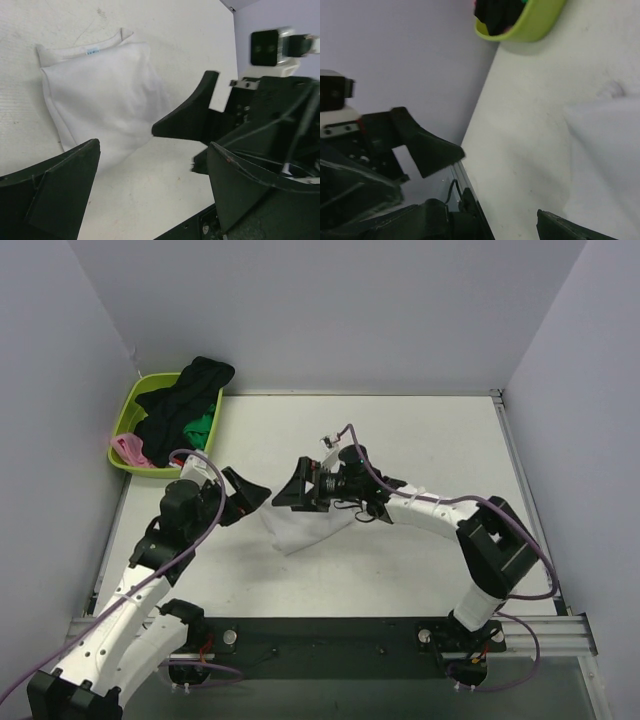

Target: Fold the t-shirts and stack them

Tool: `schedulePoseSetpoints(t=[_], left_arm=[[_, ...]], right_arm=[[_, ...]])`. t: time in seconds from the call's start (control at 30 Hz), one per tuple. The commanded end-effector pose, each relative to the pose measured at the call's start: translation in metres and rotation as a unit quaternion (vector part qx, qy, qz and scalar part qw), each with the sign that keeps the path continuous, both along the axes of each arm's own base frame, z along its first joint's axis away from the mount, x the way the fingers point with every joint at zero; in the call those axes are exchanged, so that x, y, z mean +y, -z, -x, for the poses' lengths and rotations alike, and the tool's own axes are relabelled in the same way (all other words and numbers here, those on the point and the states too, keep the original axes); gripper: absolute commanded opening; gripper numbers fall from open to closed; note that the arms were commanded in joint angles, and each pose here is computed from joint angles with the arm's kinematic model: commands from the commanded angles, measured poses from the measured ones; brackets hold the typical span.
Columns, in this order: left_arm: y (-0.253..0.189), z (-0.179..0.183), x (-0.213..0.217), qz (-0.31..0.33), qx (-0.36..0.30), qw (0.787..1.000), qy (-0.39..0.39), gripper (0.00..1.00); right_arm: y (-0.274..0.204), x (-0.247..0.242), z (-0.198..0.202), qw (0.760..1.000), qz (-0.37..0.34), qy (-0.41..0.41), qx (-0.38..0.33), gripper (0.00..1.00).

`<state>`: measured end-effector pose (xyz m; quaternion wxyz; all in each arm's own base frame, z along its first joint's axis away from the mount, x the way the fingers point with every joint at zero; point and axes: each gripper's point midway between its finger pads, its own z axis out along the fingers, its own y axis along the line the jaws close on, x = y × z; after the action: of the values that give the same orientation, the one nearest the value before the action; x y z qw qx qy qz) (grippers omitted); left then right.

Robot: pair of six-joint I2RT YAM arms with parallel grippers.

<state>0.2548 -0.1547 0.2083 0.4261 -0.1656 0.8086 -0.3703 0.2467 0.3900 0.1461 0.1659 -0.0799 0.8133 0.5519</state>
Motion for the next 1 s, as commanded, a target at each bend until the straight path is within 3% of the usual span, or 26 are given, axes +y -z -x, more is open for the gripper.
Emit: schedulePoseSetpoints(t=[0.0, 0.2, 0.43, 0.8, 0.97], left_arm=[[-0.019, -0.011, -0.01, 0.027, -0.027, 0.999, 0.013, 0.97], [-0.007, -0.02, -0.012, 0.029, -0.028, 0.999, 0.006, 0.97], [-0.002, -0.029, -0.013, 0.019, -0.027, 0.999, 0.008, 0.97], [0.017, -0.032, -0.019, 0.015, -0.017, 1.0, 0.022, 0.97], [0.025, -0.031, -0.017, 0.009, -0.009, 1.0, 0.02, 0.97]], right_arm=[[-0.046, -0.002, -0.029, 0.997, 0.006, 0.021, -0.073, 1.0], [-0.021, 0.004, -0.077, 0.997, 0.007, 0.05, -0.054, 1.0], [0.014, 0.02, -0.121, 0.996, -0.045, 0.067, -0.031, 1.0], [0.104, -0.031, -0.106, 0.995, 0.004, 0.097, 0.014, 1.0], [0.102, -0.057, -0.115, 0.99, 0.053, 0.133, -0.012, 1.0]])
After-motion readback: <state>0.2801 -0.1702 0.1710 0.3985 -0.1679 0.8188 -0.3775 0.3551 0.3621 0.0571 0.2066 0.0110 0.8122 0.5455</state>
